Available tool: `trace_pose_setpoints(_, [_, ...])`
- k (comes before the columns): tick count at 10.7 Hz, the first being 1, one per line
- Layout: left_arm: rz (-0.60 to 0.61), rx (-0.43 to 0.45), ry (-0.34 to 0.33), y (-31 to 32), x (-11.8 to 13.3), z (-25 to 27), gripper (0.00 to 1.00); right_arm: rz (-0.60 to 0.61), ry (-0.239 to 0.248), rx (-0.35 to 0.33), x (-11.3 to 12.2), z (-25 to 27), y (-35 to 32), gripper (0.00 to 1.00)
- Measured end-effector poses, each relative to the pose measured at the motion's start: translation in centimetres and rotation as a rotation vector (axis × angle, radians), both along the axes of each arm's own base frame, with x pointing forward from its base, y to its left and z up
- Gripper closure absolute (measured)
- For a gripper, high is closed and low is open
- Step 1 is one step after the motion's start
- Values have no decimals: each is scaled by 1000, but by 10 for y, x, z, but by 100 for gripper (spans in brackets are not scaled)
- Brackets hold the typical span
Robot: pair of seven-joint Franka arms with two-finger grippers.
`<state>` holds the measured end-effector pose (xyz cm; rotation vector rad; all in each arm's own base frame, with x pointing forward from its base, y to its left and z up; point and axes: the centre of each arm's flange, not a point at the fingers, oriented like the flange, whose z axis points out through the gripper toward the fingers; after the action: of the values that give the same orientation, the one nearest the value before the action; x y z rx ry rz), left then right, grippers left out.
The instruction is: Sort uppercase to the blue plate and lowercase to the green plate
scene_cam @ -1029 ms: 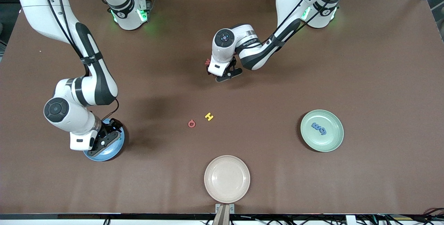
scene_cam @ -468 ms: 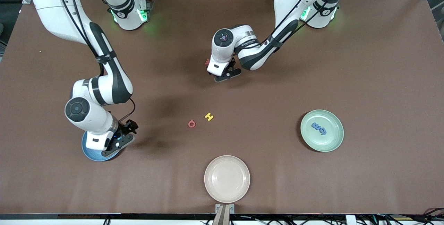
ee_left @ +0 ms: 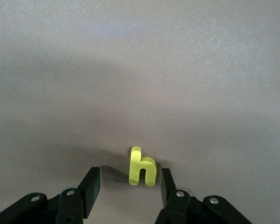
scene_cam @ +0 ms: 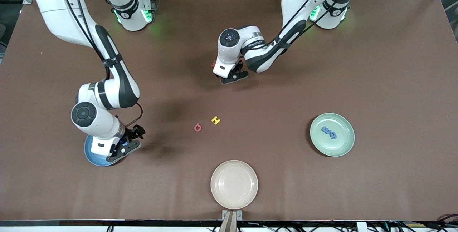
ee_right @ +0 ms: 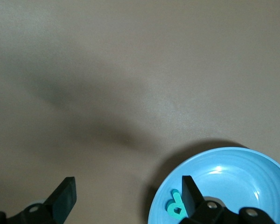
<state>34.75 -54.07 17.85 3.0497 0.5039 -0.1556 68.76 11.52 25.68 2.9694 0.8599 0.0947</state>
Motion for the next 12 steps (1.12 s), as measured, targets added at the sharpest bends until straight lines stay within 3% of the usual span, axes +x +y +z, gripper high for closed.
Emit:
trace_pose_setpoints(7, [2, -6, -9, 0, 1, -6, 43, -21, -6, 5, 0, 1, 14, 0])
trace_pose_setpoints(11, [3, -8, -11, 0, 2, -5, 56, -74, -11, 11, -1, 2, 24, 0])
trace_pose_setpoints(12, [3, -7, -12, 0, 2, -4, 68, -84, -12, 13, -1, 2, 27, 0])
